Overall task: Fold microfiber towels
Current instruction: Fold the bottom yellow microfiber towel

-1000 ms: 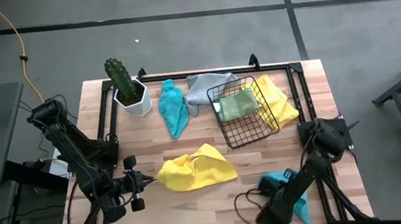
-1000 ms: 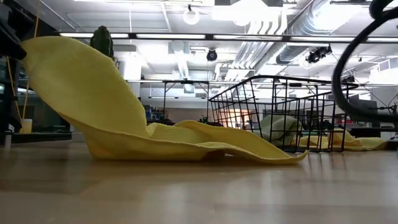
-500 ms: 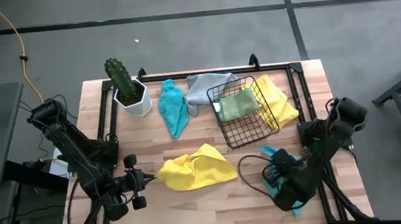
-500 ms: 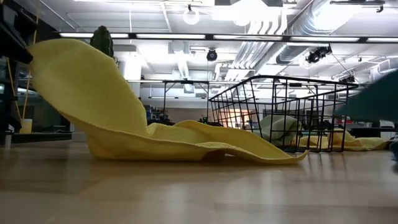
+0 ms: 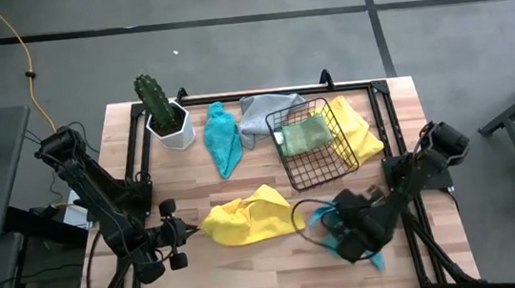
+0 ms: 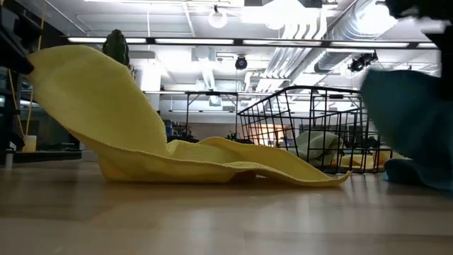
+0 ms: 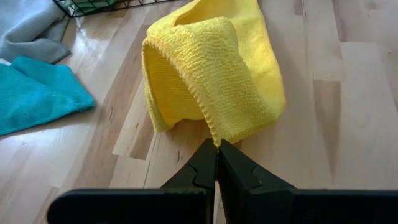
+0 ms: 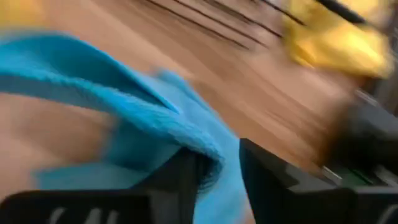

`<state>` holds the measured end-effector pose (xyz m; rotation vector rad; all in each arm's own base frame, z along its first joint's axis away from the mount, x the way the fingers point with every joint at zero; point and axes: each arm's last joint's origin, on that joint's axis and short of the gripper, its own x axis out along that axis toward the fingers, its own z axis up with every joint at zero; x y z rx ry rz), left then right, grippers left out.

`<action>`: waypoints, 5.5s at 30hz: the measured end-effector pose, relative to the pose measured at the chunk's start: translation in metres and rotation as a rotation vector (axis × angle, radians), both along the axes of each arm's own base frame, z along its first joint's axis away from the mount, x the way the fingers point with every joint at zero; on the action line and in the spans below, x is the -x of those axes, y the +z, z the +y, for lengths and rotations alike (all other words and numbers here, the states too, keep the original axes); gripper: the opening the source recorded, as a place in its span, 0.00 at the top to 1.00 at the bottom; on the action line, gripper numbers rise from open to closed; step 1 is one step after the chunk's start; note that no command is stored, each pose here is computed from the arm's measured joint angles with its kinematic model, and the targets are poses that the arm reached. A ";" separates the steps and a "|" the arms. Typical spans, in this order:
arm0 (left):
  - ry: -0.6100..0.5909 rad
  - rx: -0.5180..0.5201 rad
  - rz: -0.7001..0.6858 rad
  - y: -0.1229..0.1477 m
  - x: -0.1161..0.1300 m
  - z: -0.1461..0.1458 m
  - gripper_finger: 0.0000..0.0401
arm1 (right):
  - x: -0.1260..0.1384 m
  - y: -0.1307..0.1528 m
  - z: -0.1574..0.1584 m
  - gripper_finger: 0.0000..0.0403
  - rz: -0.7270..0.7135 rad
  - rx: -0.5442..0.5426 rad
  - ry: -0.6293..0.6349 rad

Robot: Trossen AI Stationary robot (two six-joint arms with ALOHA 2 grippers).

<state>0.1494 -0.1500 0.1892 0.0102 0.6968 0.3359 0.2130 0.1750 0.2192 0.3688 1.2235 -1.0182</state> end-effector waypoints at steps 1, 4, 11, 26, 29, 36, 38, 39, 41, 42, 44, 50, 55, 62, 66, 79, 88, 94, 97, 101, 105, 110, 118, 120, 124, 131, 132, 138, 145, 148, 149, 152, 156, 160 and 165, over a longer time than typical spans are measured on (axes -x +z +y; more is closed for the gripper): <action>-0.001 0.001 0.002 0.000 0.000 0.000 1.00 | 0.005 -0.001 -0.002 0.71 0.055 0.001 -0.043; -0.002 0.003 0.006 0.000 0.000 0.000 1.00 | 0.022 -0.004 -0.004 0.67 0.196 0.012 -0.144; -0.005 0.010 0.011 0.000 0.000 0.000 1.00 | 0.051 -0.024 -0.001 0.66 0.326 0.011 -0.287; -0.008 0.017 0.017 0.000 0.000 -0.001 1.00 | -0.001 0.021 0.048 0.66 -0.388 -0.092 0.175; -0.008 0.017 0.018 0.000 0.000 -0.001 1.00 | -0.028 0.017 0.053 0.66 -0.470 -0.134 0.347; -0.011 0.023 0.024 -0.001 0.000 -0.001 1.00 | -0.088 -0.023 0.040 0.66 -0.294 -0.033 0.849; -0.011 0.023 0.024 -0.001 0.000 -0.001 1.00 | -0.098 -0.036 0.029 0.66 -0.205 -0.035 0.905; -0.011 0.022 0.024 -0.001 0.000 -0.001 1.00 | -0.102 -0.041 0.023 0.66 -0.161 -0.041 0.917; -0.013 0.020 0.024 -0.001 0.000 -0.001 1.00 | -0.106 -0.049 0.010 0.66 -0.076 -0.053 0.917; -0.016 0.017 0.026 -0.001 0.000 -0.001 1.00 | -0.108 -0.053 0.003 0.66 -0.037 -0.058 0.901; -0.016 0.017 0.026 -0.001 0.000 -0.001 1.00 | -0.109 -0.057 -0.009 0.66 0.023 -0.060 0.865; -0.016 0.017 0.026 -0.001 0.000 -0.001 1.00 | -0.118 -0.060 -0.024 0.66 0.037 -0.200 0.880; -0.016 0.017 0.026 -0.001 0.000 -0.001 1.00 | -0.122 -0.059 -0.023 0.66 0.008 -0.279 0.911; -0.016 0.016 0.027 -0.001 0.000 -0.001 1.00 | -0.114 -0.071 -0.026 0.66 0.047 -0.306 0.910; -0.016 0.017 0.027 -0.001 0.000 -0.001 1.00 | -0.111 -0.079 -0.028 0.66 0.037 -0.302 0.908; -0.016 0.017 0.027 -0.001 0.000 -0.001 1.00 | -0.118 -0.078 -0.024 0.66 -0.039 -0.284 0.961; -0.019 0.020 0.034 -0.001 0.000 -0.001 1.00 | -0.117 -0.078 -0.025 0.66 -0.020 -0.266 0.975; -0.019 0.019 0.034 -0.001 0.000 -0.001 1.00 | -0.118 -0.072 -0.016 0.66 -0.029 -0.245 1.013; -0.019 0.019 0.034 -0.001 0.000 -0.001 1.00 | -0.116 -0.072 -0.013 0.66 -0.027 -0.245 1.024; -0.019 0.020 0.035 -0.001 0.000 -0.001 1.00 | -0.113 -0.075 -0.013 0.66 -0.014 -0.239 1.025; -0.019 0.020 0.035 -0.001 0.000 -0.001 1.00 | -0.114 -0.075 -0.014 0.66 -0.022 -0.200 1.018; -0.019 0.020 0.036 -0.001 0.000 -0.001 1.00 | -0.115 -0.075 -0.014 0.67 -0.025 -0.199 1.019; -0.021 0.023 0.039 -0.001 0.000 -0.001 1.00 | -0.114 -0.075 -0.014 0.78 -0.031 -0.217 0.987; -0.025 0.031 0.048 -0.001 0.001 -0.001 1.00 | -0.114 -0.075 -0.014 0.79 -0.032 -0.218 0.985; -0.030 0.041 0.059 -0.001 0.001 -0.001 1.00 | -0.114 -0.078 -0.013 0.79 -0.028 -0.219 0.978; -0.030 0.042 0.060 -0.001 0.001 -0.001 1.00 | -0.116 -0.093 -0.012 0.79 0.012 -0.229 0.957; -0.030 0.041 0.060 -0.002 0.001 -0.001 1.00 | -0.116 -0.093 -0.012 0.79 0.012 -0.229 0.954; -0.030 0.040 0.059 -0.001 0.001 -0.001 1.00 | -0.120 -0.087 -0.010 0.83 0.016 -0.248 0.961; -0.030 0.050 0.051 0.002 -0.001 -0.003 1.00 | -0.129 -0.067 -0.003 0.98 0.018 -0.209 0.939; -0.054 0.050 0.039 0.013 -0.004 -0.007 1.00 | -0.134 -0.048 0.002 0.99 0.016 -0.165 0.945; -0.065 0.048 0.033 0.018 -0.005 -0.009 1.00 | -0.135 -0.041 0.004 0.99 0.020 -0.147 0.945; -0.085 0.041 0.004 0.041 -0.007 -0.011 1.00 | -0.139 -0.012 0.011 1.00 0.017 -0.078 0.966; -0.078 0.019 -0.019 0.078 -0.003 -0.006 1.00 | -0.139 0.028 0.020 1.00 0.008 0.056 0.984; -0.051 -0.021 -0.065 0.115 0.007 0.009 1.00 | -0.135 0.067 0.022 1.00 -0.004 0.217 0.971; 0.001 -0.042 -0.149 0.159 0.028 0.037 1.00 | -0.128 0.108 0.016 1.00 -0.027 0.388 0.902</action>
